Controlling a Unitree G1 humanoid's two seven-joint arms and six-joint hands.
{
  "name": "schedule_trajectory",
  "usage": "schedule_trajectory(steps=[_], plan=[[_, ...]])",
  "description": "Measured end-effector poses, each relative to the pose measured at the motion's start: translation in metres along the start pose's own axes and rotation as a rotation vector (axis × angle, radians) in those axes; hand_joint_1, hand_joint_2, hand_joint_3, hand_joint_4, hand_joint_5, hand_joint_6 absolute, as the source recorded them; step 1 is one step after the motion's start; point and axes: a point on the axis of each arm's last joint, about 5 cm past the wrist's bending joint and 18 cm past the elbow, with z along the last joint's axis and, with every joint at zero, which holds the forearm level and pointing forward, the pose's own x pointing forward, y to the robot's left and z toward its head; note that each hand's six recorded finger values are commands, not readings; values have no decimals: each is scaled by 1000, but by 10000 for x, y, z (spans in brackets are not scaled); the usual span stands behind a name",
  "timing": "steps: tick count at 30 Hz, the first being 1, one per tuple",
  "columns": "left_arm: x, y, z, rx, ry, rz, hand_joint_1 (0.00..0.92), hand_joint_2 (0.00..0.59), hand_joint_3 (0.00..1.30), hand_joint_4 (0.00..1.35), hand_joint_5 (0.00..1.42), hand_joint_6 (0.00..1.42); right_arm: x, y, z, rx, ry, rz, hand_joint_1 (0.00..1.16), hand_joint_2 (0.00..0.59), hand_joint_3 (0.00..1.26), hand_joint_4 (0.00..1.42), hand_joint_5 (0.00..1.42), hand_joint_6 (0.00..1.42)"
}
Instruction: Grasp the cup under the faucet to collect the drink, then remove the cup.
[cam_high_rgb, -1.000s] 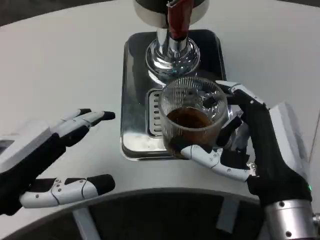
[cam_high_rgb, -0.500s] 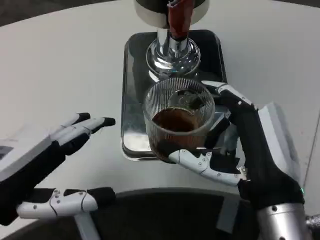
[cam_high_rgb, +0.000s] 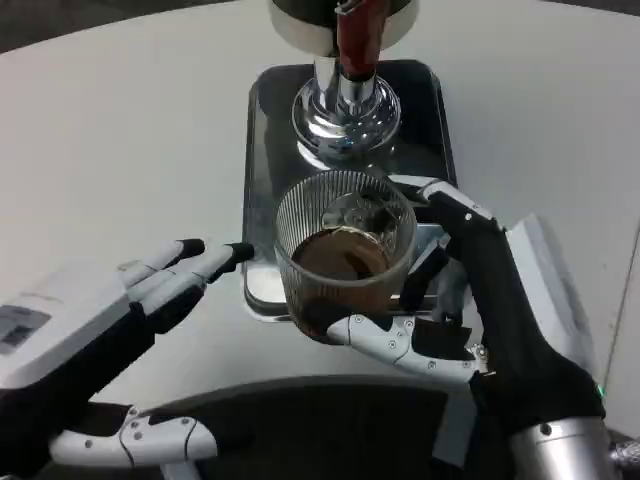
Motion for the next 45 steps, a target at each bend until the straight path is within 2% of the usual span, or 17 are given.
schedule_trajectory(steps=[8, 12, 16, 22, 26, 32, 38, 45], plan=[[-63, 28, 56, 37, 61, -13, 0, 108, 0, 0, 0, 64, -67, -1, 26, 11, 4, 39, 990, 163, 776, 857, 1007, 1305], [-97, 50, 84, 64, 76, -14, 0, 109, 0, 0, 0, 61, -99, -17, 36, 14, 6, 42, 983, 162, 787, 857, 1009, 1305], [-135, 60, 96, 72, 89, -19, 0, 108, 0, 0, 0, 60, -146, -15, 28, 14, 16, 66, 980, 161, 790, 857, 1010, 1305], [-190, 73, 108, 82, 109, -24, 0, 108, 0, 0, 0, 53, -160, -20, 49, 18, 3, 72, 977, 161, 791, 857, 1010, 1321], [-203, 68, 143, 85, 101, -27, 0, 108, 0, 0, 0, 49, -166, -28, 79, 25, -13, 71, 976, 161, 791, 857, 1010, 1322], [-215, 61, 190, 86, 85, -41, 0, 108, 0, 0, 0, 45, -200, -24, 70, 27, 4, 89, 976, 161, 791, 857, 1010, 1323], [-215, 67, 220, 99, 64, -49, 0, 108, 0, 0, 0, 44, -215, -66, 97, 25, -8, 88, 975, 161, 791, 871, 1023, 1323], [-217, 73, 226, 90, 53, -52, 0, 108, 0, 0, 0, 44, -244, -87, 80, 18, 6, 100, 975, 161, 797, 875, 1027, 1323]])
